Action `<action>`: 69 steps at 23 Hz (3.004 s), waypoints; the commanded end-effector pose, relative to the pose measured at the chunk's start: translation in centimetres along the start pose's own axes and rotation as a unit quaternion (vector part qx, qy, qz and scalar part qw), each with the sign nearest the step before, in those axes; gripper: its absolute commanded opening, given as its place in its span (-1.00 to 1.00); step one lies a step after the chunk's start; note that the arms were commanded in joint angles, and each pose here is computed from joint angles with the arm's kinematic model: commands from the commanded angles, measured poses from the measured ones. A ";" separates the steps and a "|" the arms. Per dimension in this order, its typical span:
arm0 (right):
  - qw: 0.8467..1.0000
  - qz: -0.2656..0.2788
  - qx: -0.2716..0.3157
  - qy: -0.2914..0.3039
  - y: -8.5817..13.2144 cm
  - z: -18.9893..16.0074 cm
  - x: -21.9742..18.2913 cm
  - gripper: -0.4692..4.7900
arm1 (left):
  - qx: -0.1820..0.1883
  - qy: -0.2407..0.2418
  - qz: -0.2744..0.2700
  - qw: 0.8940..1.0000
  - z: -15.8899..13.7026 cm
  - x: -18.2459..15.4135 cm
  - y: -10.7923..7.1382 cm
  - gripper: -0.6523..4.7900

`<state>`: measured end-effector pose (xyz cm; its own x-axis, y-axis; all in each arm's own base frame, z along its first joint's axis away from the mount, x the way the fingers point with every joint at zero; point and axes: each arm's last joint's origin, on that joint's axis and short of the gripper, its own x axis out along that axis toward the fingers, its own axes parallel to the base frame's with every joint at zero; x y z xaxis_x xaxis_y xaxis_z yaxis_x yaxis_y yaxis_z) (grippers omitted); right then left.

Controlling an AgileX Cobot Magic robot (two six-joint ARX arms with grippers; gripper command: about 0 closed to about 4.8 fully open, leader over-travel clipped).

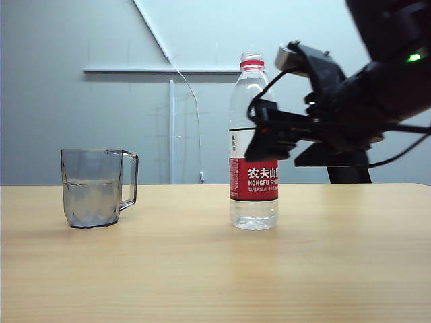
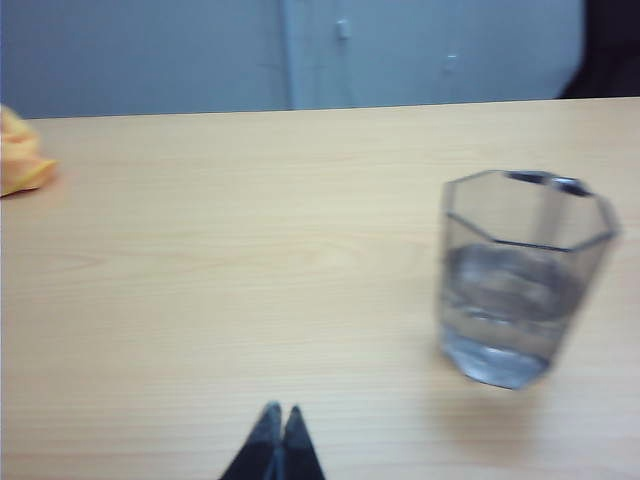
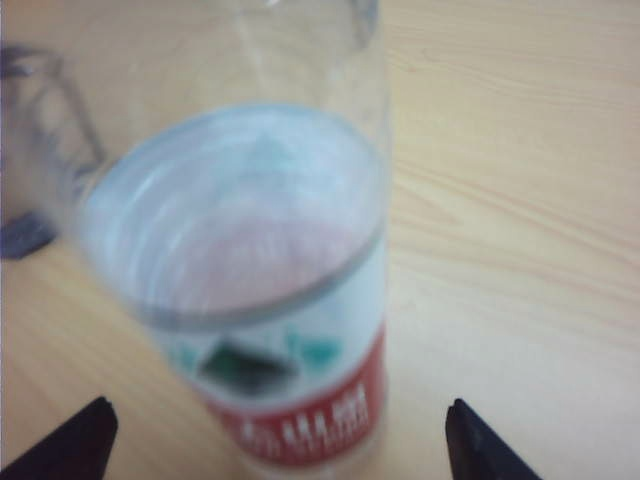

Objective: Pick up the mineral water bottle on the table and pour water into the mug until it's half full.

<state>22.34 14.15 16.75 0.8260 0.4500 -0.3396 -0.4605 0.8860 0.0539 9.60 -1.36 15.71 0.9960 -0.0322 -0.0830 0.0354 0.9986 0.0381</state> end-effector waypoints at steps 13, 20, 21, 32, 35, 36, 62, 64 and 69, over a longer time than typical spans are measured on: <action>0.994 0.087 0.047 -0.044 0.1 2.5 -8.8 -0.83 | -0.007 -0.005 0.063 0.998 0.1 0.0 1.2 -0.77; 0.990 0.065 0.069 -0.105 -0.3 3.7 -13.5 -0.83 | -0.007 -0.005 0.063 0.998 0.1 0.0 1.2 -0.77; 0.990 0.056 0.070 -0.105 -0.4 3.6 -13.8 -0.83 | -0.007 -0.005 0.063 0.998 0.1 0.0 1.2 -0.77; 0.986 -0.026 0.093 -0.134 -1.3 2.6 -18.2 -0.83 | -0.007 0.005 -0.012 1.000 -0.1 0.1 0.8 -0.77; 0.987 -0.027 0.092 -0.125 -1.4 2.3 -18.6 -0.83 | -0.007 0.003 -0.014 1.000 0.0 0.1 0.8 -0.77; 0.988 -0.027 0.092 -0.123 -1.4 2.2 -18.6 -0.83 | -0.007 0.002 -0.014 1.000 0.0 0.1 0.8 -0.77; 0.978 -0.109 0.077 -0.160 -2.4 1.8 -19.7 -0.83 | -0.007 -0.009 -0.014 1.000 0.2 0.1 0.8 -0.77; 0.972 -0.108 0.084 -0.192 -3.3 0.9 -20.1 -0.83 | -0.007 -0.009 -0.014 1.000 0.2 0.1 0.8 -0.77; 0.964 -0.124 0.075 -0.223 -6.0 -2.4 -18.6 -0.83 | -0.007 -0.007 -0.016 1.000 0.2 0.1 0.7 -0.77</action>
<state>8.87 0.37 20.25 0.9807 0.1948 0.0177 -0.1948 0.9646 0.1779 9.71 -0.62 15.74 0.9949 -0.0612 -0.0806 0.0634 0.9977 0.0255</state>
